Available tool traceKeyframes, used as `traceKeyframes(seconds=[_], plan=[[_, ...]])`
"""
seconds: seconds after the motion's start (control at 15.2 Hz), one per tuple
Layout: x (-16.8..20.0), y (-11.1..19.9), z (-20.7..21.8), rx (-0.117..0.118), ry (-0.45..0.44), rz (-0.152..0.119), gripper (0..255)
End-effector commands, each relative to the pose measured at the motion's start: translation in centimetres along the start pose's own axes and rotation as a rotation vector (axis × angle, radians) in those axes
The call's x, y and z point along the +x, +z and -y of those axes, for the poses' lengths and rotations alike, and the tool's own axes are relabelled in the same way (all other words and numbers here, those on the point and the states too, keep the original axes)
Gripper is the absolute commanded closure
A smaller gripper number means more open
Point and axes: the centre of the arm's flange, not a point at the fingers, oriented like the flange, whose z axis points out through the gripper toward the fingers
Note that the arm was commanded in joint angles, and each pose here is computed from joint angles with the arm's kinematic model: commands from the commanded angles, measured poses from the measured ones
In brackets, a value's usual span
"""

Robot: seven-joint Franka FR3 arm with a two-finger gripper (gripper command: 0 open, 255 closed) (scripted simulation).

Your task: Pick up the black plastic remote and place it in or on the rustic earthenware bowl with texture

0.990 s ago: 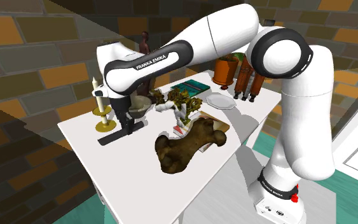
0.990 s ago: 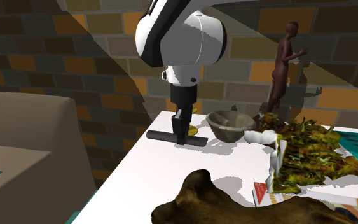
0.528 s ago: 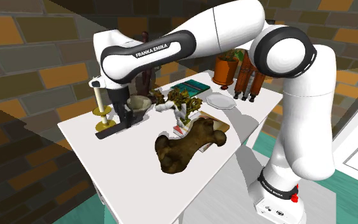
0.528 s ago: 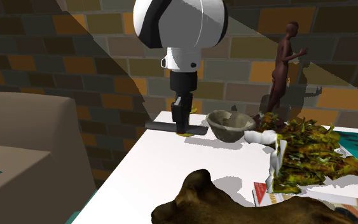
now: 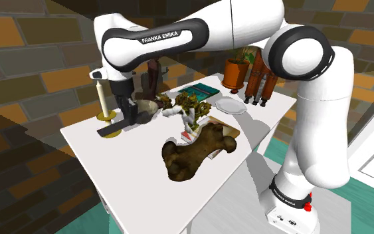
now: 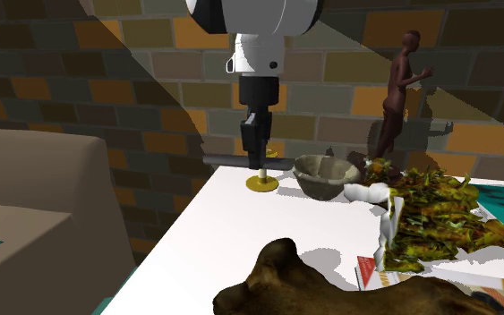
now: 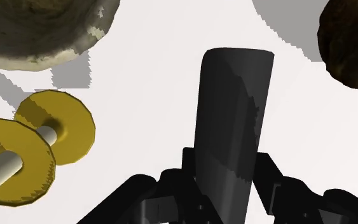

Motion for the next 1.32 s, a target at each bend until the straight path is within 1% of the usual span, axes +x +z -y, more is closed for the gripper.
traceKeyframes(seconds=[0.0,0.2,1.25], plan=[[0.0,-1.1,0.2,0.000,0.000,0.000,255],[0.0,-2.6,0.3,0.000,0.000,0.000,255],[-14.5,-2.7,-15.0,0.000,0.000,0.000,255]])
